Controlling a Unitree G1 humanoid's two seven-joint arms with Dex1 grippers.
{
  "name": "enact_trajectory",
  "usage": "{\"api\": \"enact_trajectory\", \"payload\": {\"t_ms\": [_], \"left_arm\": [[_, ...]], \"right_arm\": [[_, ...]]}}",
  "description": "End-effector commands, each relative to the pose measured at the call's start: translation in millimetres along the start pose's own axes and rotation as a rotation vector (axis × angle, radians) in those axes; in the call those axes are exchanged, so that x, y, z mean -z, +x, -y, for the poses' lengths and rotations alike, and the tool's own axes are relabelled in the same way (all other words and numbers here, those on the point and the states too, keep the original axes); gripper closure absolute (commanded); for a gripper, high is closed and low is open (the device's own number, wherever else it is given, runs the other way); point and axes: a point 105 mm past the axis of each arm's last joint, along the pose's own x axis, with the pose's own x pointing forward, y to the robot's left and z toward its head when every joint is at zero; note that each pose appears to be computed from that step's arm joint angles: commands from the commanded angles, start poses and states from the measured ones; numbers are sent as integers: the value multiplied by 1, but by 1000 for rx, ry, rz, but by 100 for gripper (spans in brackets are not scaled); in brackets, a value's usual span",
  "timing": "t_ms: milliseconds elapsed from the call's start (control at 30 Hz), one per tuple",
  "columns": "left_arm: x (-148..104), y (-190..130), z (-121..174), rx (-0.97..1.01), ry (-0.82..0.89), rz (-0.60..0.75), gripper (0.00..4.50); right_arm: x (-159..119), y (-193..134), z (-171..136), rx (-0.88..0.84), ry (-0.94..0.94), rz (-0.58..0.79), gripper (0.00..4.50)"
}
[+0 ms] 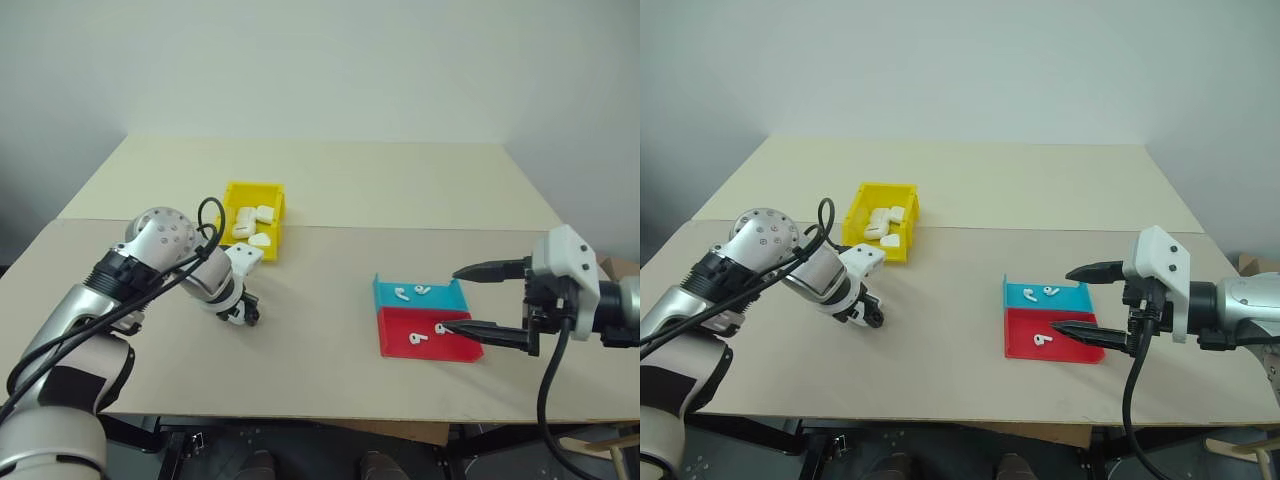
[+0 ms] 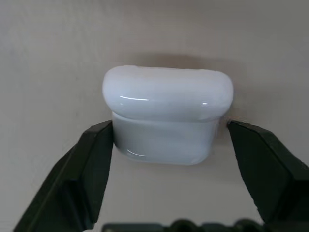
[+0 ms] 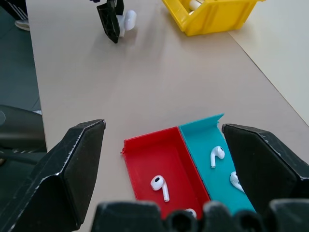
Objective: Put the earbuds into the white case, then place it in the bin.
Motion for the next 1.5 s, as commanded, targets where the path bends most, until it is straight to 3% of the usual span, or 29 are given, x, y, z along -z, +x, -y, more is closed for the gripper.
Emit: {"api": "enact_trajectory", "payload": {"t_ms": [33, 167, 233, 533, 767, 900, 1033, 1133, 1233, 1500], "left_arm": [[4, 0, -10, -44, -11, -2, 167], [5, -7, -17, -57, -10, 31, 171], [-1, -18, -21, -80, -16, 125, 171], [-27, -103, -17, -44, 44, 756, 171], [-46, -144, 12, 157, 163, 1299, 171], [-42, -148, 39, 598, 286, 1384, 171], [-27, -158, 52, 866, 496, 1459, 171], [-16, -156, 54, 952, 639, 1466, 171], [-15, -157, 54, 988, 673, 1531, 171], [3, -146, 63, 1056, 793, 1452, 171]], "right_arm": [[-10, -6, 2, 29, -40, 12, 0], [-10, -6, 3, 35, -42, 16, 0], [-10, -5, 4, 36, -45, 21, 0], [-8, 4, 11, 64, -59, 65, 0], [-11, 15, 11, 42, -92, 68, 0], [-5, 29, 8, -8, -141, -125, 0], [5, 36, 4, -77, -117, -288, 0], [11, 41, 2, -107, -109, -355, 0], [19, 46, 4, -112, -104, -422, 0], [36, 57, 10, -104, -82, -548, 242]]}}
